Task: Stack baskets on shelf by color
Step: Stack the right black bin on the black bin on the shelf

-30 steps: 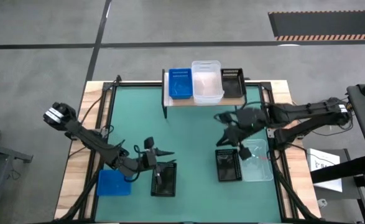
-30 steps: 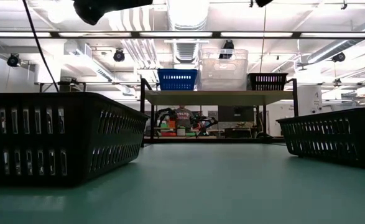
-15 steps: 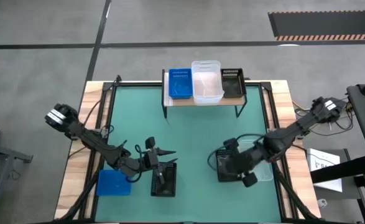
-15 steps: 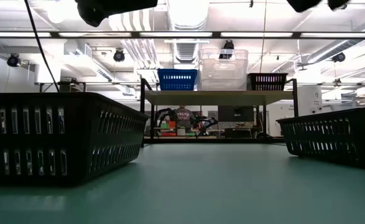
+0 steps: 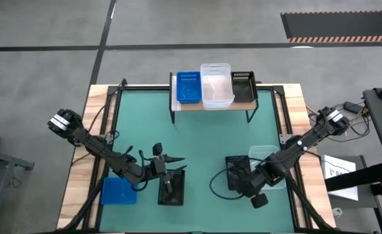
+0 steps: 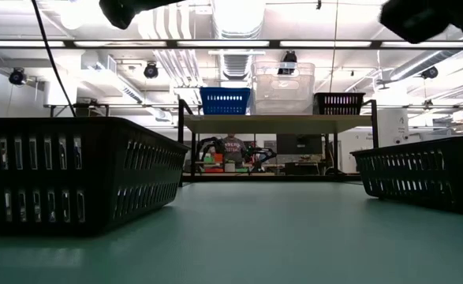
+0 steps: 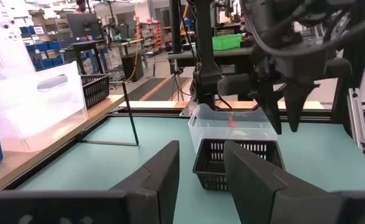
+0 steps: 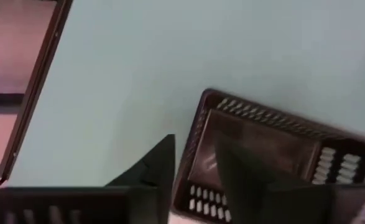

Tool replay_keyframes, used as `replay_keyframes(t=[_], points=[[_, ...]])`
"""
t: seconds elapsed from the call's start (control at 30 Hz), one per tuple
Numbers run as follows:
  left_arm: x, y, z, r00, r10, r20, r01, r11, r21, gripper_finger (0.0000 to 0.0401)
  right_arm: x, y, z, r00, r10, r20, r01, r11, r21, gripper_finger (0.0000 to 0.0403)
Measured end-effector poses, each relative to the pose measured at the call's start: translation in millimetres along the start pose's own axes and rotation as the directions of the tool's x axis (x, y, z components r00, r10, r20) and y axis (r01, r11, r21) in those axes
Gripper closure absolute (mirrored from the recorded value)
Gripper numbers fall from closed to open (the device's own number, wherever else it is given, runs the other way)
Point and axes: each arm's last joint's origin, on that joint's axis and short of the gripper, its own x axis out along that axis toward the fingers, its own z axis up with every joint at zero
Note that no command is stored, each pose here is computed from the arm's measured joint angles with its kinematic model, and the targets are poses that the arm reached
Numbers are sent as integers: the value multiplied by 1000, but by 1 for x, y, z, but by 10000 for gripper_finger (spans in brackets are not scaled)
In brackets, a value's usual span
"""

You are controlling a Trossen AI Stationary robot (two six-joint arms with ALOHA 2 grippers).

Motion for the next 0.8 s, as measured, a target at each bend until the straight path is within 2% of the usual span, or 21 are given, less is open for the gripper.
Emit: replay_keyframes(t=[0.13,0.27,0.5,0.7,0.8], points=[[0,0,0,1000,0,0,0,1000,2,290,5,10,-7,998,-1,-68,5,998,60,251],[0,0,0,1000,0,0,0,1000,6,290,8,26,-12,996,9,-91,1,994,110,226],[0,0,0,1000,0,2,0,1000,27,290,14,42,-17,995,-48,-85,63,982,180,230],[0,0,1,1000,0,5,0,1000,29,290,31,44,-11,992,-121,-45,127,980,153,236],[0,0,1,1000,0,6,0,1000,27,290,47,43,-7,988,-141,-65,149,979,141,236]])
